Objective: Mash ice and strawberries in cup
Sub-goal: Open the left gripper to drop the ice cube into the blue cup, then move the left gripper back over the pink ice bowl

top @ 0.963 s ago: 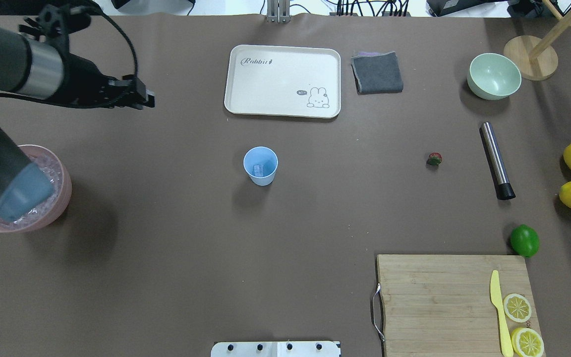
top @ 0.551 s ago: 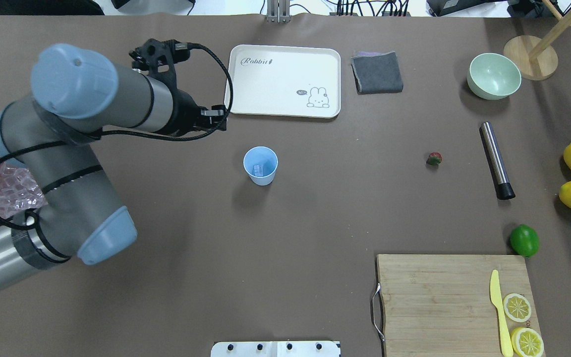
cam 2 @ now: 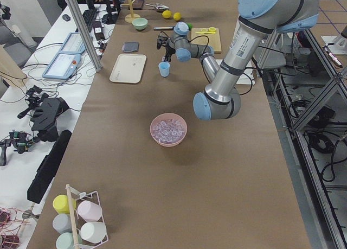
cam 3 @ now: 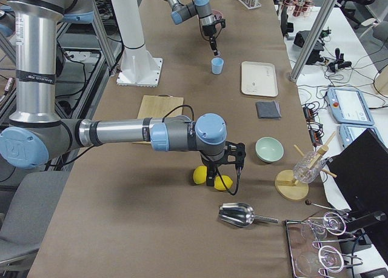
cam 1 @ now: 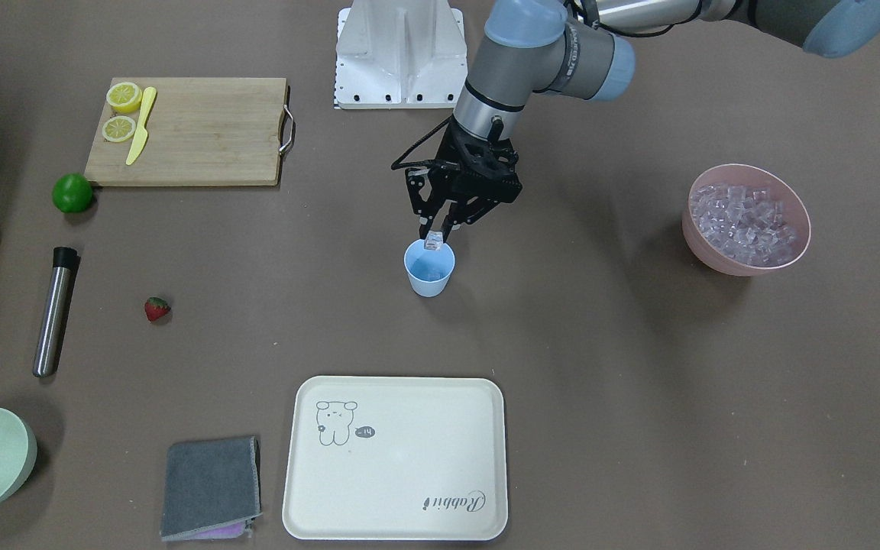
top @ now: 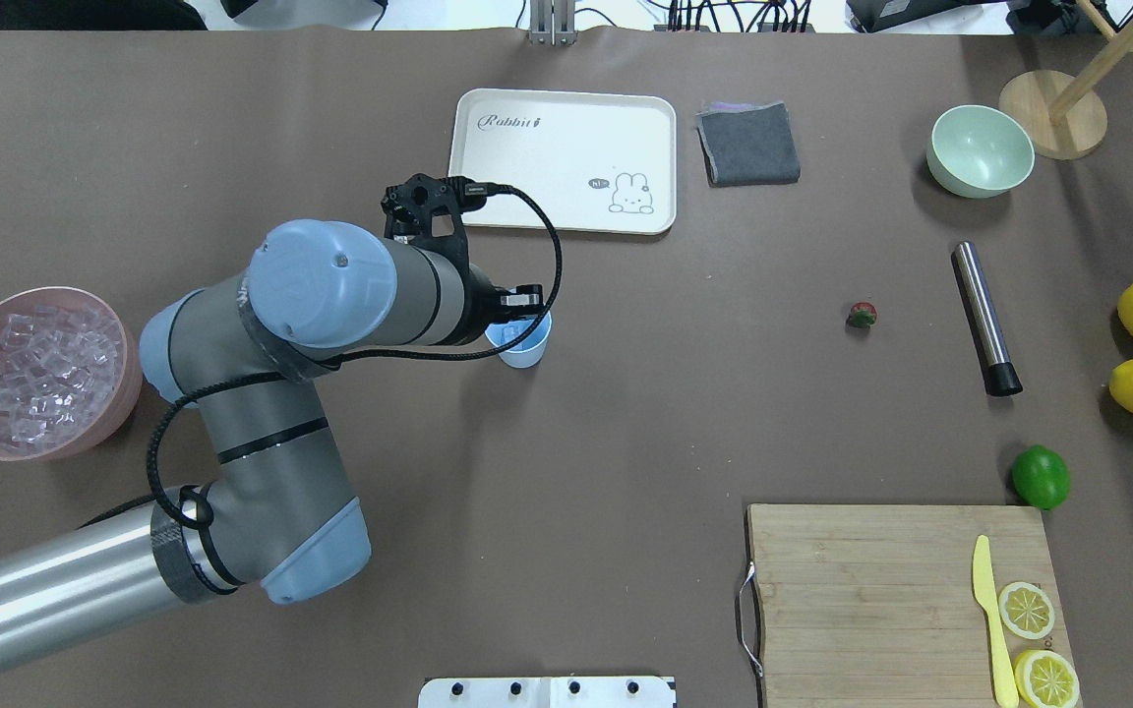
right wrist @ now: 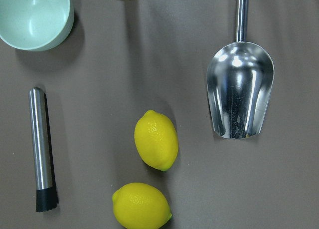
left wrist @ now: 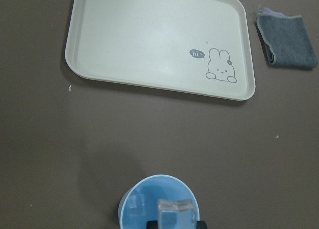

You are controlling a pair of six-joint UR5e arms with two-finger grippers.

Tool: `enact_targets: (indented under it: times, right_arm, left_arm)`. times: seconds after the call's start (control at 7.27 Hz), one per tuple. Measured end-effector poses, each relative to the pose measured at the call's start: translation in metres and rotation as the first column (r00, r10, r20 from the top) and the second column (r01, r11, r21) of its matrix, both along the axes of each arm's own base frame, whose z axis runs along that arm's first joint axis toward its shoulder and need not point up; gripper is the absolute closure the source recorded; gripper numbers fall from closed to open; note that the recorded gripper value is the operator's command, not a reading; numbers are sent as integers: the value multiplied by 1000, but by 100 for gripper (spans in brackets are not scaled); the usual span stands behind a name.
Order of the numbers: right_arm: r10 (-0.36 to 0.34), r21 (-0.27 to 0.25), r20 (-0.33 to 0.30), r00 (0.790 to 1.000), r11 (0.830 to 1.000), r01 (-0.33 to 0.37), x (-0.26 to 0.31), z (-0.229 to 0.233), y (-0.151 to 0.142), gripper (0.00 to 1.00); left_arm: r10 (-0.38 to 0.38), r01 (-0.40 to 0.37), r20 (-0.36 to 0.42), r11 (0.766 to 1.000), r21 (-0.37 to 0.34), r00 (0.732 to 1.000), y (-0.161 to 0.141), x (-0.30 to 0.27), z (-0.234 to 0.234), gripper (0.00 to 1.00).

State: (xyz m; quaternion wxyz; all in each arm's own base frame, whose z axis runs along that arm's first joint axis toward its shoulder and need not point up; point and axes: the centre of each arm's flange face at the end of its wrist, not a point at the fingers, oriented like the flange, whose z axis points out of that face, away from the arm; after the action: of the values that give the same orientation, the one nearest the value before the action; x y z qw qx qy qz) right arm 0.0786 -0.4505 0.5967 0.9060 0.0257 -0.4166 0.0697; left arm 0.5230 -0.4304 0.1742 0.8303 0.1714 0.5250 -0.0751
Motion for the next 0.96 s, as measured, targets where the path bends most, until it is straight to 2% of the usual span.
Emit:
enact_targets:
  times: [0.28, 0.41, 0.55, 0.96]
  right_arm:
    - [0, 1, 1, 1000, 1000, 0, 0, 0, 0, 0]
    - [0, 2, 1, 1000, 1000, 0, 0, -1, 0, 0]
    - [-1, 3, 2, 1000, 1000, 1, 0, -1, 0, 0]
    - [0, 4, 6, 1000, 1000, 0, 0, -2, -1, 0]
  left_arm:
    - [-9, 9, 21, 1000, 2, 1000, 1, 13, 10, 100]
    - [-11, 11, 26, 1000, 0, 1000, 1, 14, 12, 71]
    - [-11, 11, 26, 1000, -1, 1000, 1, 15, 12, 7]
    - [-10, 10, 25, 1000, 1, 1000, 2, 14, 11, 4]
